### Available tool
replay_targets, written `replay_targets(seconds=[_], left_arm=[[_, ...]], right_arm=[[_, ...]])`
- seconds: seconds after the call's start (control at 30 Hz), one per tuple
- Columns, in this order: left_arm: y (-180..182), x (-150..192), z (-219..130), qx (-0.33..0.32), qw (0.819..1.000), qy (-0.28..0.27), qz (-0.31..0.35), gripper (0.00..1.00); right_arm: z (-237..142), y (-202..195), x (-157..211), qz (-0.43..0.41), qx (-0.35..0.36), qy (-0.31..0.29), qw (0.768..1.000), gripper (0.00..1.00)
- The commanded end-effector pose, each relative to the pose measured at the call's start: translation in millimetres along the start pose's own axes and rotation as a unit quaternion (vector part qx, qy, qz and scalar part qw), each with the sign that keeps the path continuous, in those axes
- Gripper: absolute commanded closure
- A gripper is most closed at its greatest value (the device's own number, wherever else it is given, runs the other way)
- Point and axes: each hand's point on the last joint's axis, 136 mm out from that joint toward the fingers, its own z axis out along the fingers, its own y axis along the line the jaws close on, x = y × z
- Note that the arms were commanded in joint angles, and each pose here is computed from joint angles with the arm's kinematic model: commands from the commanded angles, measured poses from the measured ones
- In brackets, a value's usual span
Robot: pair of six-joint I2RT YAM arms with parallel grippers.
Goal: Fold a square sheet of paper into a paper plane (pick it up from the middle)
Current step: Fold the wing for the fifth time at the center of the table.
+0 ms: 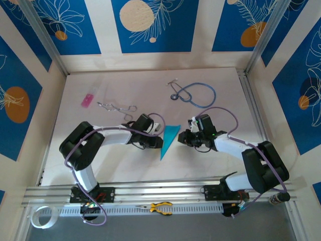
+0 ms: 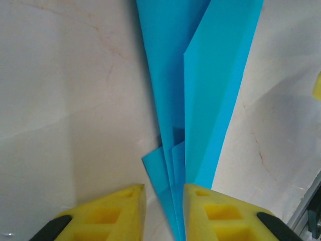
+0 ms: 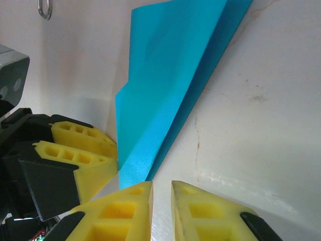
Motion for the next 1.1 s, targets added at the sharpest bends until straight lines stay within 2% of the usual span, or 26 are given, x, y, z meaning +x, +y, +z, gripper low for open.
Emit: replay_targets(seconds=[0.0,0.13,0.37,0.6,1.07], left_arm=[[1.2,-12.5,-7.6,-0.013,1.0,-0.021,0.008,0.73],[1.3,-17.3,-12.3,-0.021,0.999,-0.037,0.012,0.73],[2.5,-18.9,-6.2,-0.019,0.999,-0.032,0.009,0.73],[-8.5,-18.2,1.6,0.019,1.0,-0.018,0.012,0.68],[2.7,-15.3,5.2,-0.009,1.0,-0.009,0.017,0.66]], right_arm=[[0.8,1.9,0.6,0.002,-0.001,-0.002,1.0,0.82],[3.2,2.1,0.8,0.002,-0.002,0.0,1.0,0.82],[9.2,1.0,3.4,0.005,-0.001,0.008,1.0,0.82],[14.3,1.4,5.0,0.004,0.0,0.014,1.0,0.82],[23.3,2.3,8.3,0.007,0.0,0.024,1.0,0.82]])
